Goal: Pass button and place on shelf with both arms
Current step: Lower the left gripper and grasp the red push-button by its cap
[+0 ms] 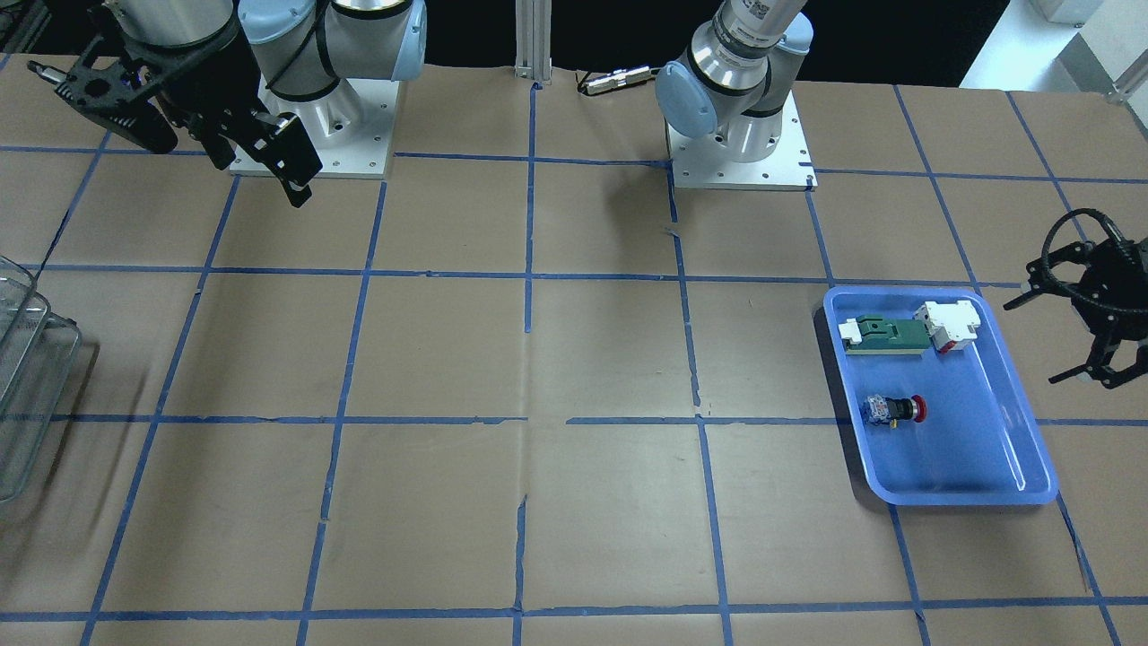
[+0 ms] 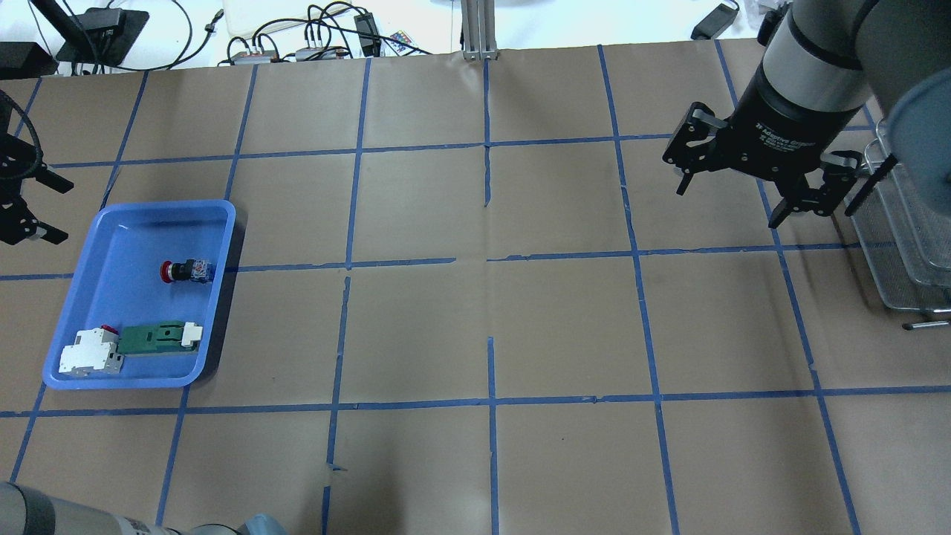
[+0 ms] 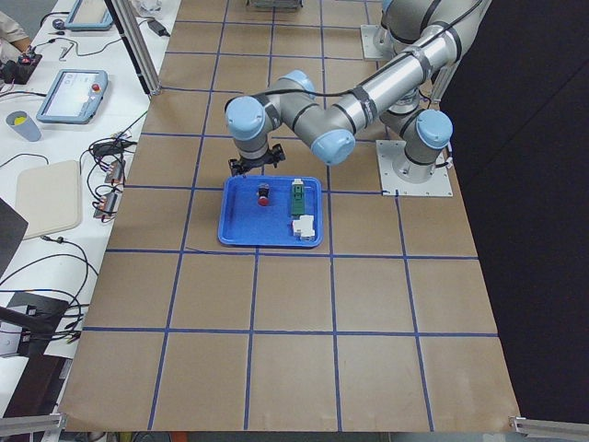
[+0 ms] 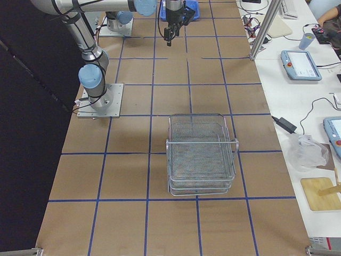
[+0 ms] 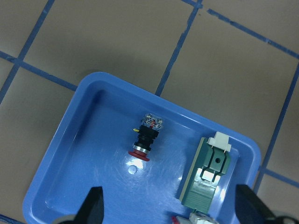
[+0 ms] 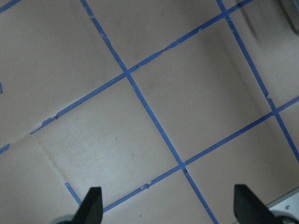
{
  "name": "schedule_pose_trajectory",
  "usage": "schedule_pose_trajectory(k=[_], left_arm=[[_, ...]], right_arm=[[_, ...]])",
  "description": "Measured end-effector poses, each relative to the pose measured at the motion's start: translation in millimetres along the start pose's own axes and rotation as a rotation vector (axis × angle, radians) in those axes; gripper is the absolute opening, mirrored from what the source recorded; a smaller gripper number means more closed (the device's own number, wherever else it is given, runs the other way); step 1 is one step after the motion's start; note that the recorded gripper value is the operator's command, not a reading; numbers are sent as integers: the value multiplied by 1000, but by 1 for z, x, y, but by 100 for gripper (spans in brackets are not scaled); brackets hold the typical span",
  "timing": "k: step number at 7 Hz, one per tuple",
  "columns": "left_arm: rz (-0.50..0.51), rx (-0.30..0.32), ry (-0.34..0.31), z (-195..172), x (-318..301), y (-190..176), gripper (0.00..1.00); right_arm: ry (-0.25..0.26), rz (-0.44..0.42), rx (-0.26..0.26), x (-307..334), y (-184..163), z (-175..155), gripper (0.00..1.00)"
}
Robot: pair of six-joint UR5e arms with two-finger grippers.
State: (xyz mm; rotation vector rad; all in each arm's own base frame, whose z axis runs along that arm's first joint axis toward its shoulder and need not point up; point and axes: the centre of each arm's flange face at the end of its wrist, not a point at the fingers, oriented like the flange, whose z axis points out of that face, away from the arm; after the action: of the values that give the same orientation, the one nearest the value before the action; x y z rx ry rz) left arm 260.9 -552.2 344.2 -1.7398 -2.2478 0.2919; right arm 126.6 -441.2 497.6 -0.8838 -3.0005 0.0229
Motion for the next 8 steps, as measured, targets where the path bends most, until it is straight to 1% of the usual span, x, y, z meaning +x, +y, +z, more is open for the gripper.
schedule_pose_trajectory(k=[2,3,4,5,6,7,8], left_arm=[[130,137,54,66,-27,40,99],[163,204,71,98,-36,52,98],[198,250,91,125,-40,62,99],[245,286,111,151,-42,69,98],[278,311,128,170,-42,75,94],[291,326,139,182,-42,78,69],[294,334,144,187,-42,79,40]], right_arm=[[-10,217,9,-2,-2,0,100],[-13,296,12,-3,-1,-1,100],[-13,325,13,-4,0,-1,100],[-6,329,10,-5,0,2,100],[1,334,9,-4,0,2,100],[-7,345,12,-4,1,0,100],[-16,363,16,-4,2,-3,100]])
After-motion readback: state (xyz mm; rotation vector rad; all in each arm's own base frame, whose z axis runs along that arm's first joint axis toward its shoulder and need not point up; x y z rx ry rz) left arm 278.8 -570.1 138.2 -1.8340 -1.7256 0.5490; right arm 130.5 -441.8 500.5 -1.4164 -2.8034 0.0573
